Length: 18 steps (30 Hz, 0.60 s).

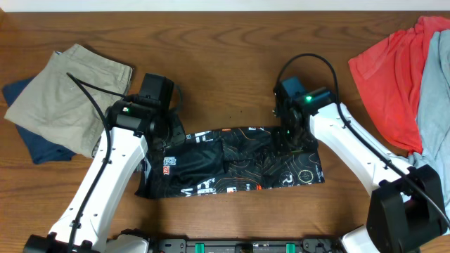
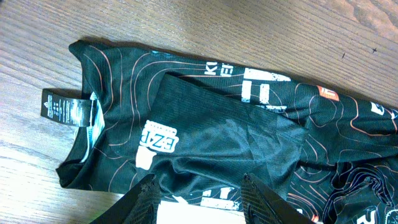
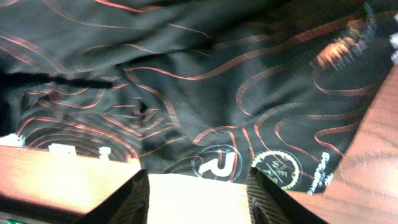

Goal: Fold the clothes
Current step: 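Press the folded right section flat with the right gripper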

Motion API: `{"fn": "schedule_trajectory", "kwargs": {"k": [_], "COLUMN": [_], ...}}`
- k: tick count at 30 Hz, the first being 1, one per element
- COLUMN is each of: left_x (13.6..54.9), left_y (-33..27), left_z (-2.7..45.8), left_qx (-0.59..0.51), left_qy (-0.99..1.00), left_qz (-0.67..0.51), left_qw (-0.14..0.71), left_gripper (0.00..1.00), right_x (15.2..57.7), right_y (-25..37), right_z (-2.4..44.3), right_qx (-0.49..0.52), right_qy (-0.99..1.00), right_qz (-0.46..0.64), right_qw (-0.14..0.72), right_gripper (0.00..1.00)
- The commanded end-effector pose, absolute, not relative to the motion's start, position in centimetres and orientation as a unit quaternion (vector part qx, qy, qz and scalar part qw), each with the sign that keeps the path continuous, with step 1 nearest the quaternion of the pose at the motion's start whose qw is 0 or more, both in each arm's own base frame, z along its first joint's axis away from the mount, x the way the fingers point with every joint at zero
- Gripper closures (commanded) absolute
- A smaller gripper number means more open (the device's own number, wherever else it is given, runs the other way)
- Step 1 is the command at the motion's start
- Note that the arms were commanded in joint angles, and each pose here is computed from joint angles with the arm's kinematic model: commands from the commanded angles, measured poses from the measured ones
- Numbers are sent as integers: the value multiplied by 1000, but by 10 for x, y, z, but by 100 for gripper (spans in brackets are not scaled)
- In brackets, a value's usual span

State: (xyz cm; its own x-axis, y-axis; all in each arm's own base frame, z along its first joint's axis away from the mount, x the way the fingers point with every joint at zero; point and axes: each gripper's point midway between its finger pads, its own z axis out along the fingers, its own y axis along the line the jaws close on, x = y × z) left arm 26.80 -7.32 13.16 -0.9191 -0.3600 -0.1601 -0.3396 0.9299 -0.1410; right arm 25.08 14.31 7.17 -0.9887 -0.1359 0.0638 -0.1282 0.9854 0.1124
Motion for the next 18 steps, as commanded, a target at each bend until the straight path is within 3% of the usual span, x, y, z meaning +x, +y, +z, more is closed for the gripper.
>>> {"fn": "schedule_trajectory", "kwargs": {"k": [1, 18], "left_x": [267, 268], "left_y": [-70, -70], "left_z": [132, 132], "left_qx": [-178, -178], "left_qy": [978, 978], "left_qz": [-48, -48], "left_qw": [93, 93], "left_gripper": [55, 55], "right_x": [240, 237], "right_y": [135, 149], "right_z": [60, 22], "right_qx": [33, 6], "right_qy": [-997, -995], "right_qz": [-38, -87], "right_qw": [57, 39], "right_gripper": [49, 51]}}
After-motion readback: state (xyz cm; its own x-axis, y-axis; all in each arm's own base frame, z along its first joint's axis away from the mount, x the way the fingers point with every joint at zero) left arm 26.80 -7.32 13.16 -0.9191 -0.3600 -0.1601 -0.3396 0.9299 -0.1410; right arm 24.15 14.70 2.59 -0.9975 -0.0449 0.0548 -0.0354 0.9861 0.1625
